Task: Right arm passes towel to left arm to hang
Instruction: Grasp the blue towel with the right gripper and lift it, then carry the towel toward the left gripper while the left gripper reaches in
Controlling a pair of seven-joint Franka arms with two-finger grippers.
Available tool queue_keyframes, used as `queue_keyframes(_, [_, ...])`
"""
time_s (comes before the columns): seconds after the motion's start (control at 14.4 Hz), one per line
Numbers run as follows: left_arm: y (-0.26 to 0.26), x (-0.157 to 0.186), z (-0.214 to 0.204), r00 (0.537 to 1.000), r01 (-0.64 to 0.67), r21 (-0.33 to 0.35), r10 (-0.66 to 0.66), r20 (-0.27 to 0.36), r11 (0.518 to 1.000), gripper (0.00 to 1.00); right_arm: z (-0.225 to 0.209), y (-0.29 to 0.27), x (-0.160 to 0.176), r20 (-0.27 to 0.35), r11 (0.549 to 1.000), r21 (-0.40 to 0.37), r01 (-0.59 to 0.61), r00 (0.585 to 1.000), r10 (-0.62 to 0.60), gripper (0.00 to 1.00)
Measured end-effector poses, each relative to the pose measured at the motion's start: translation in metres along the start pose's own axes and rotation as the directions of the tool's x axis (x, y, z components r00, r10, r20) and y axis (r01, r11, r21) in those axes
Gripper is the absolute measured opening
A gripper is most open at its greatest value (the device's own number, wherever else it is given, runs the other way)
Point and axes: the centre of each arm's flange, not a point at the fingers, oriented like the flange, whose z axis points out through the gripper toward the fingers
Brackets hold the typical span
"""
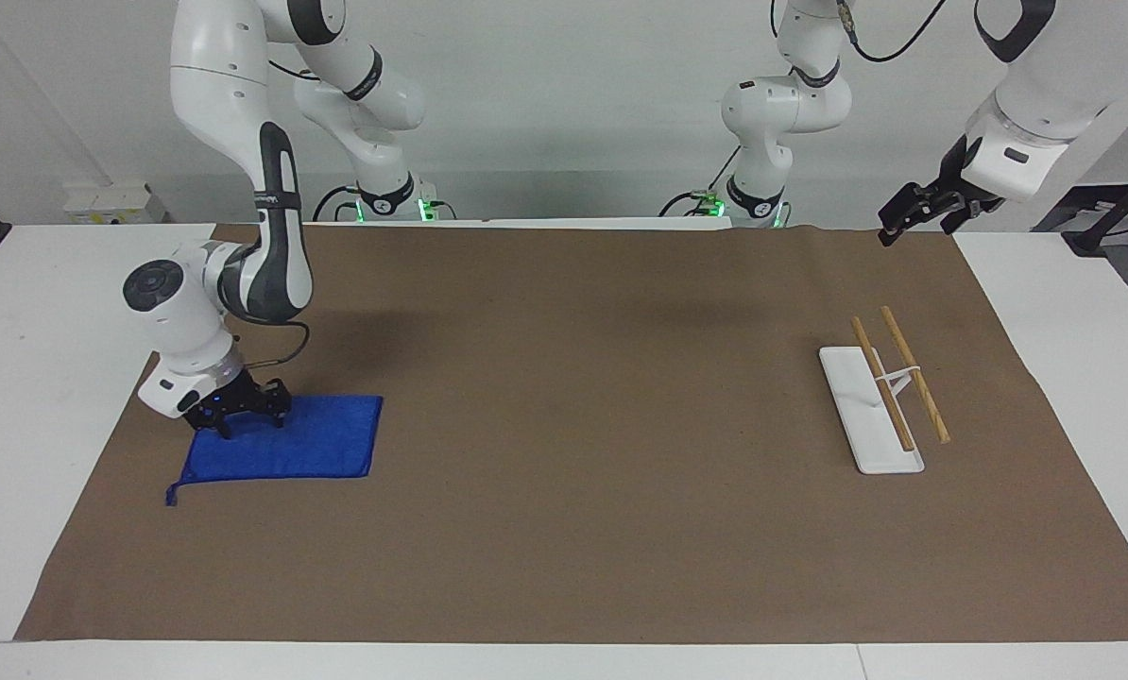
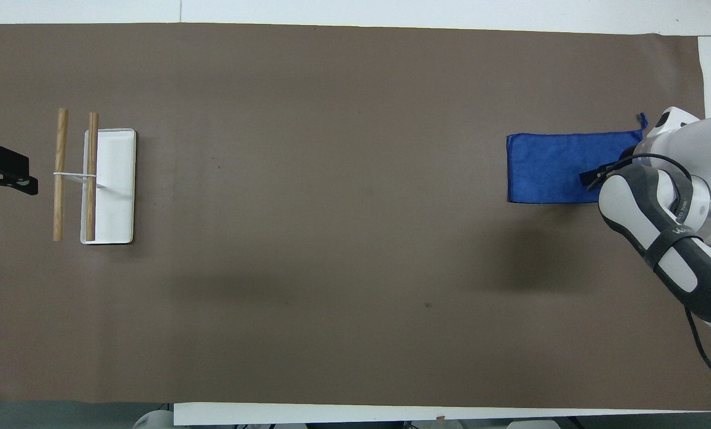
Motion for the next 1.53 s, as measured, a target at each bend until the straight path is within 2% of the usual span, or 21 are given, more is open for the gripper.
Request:
queue_keyframes(0.35, [0.0,0.0,0.0,1.0,0.0,0.0,0.0,0.0,1.0,1.0,-0.005,-0.004,0.003,-0.009,1.0,0.001,0.007,1.0,-0.007,0.28])
queue_keyframes(0.42, [0.0,0.0,0.0,1.0,0.0,0.0,0.0,0.0,1.0,1.0,-0.005,-0.006,0.004,-0.005,1.0,0.007,0.011,1.0,-0.011,0.18])
queue_keyframes(0.49, [0.0,0.0,0.0,1.0,0.0,0.0,0.0,0.0,1.0,1.0,-0.007,-0.008,0.005,0.005,1.0,0.023,0.005,1.0,-0.005,0.14])
queue_keyframes(0.7, [0.0,0.0,0.0,1.0,0.0,0.0,0.0,0.0,1.0,1.0,-0.02,-0.02,0.012,0.031,0.995,0.096,-0.03,0.999,0.027,0.14])
queue_keyframes(0.83, [0.0,0.0,0.0,1.0,0.0,0.0,0.0,0.0,1.0,1.0,-0.037,-0.028,0.018,0.052,0.992,0.116,-0.052,0.998,0.046,0.14])
queue_keyframes(1.04, [0.0,0.0,0.0,1.0,0.0,0.0,0.0,0.0,1.0,1.0,-0.07,-0.054,0.028,0.13,0.979,0.146,-0.142,0.984,0.123,0.14])
queue_keyframes(1.25, [0.0,0.0,0.0,1.0,0.0,0.0,0.0,0.0,1.0,1.0,-0.118,-0.116,0.049,0.242,0.938,0.136,-0.318,0.929,0.28,0.14])
queue_keyframes(1.39, [0.0,0.0,0.0,1.0,0.0,0.0,0.0,0.0,1.0,1.0,-0.153,-0.17,0.065,0.278,0.895,0.111,-0.431,0.878,0.389,0.14])
queue_keyframes(1.53, [0.0,0.0,0.0,1.0,0.0,0.0,0.0,0.0,1.0,1.0,-0.18,-0.228,0.076,0.302,0.828,0.115,-0.549,0.813,0.497,0.14])
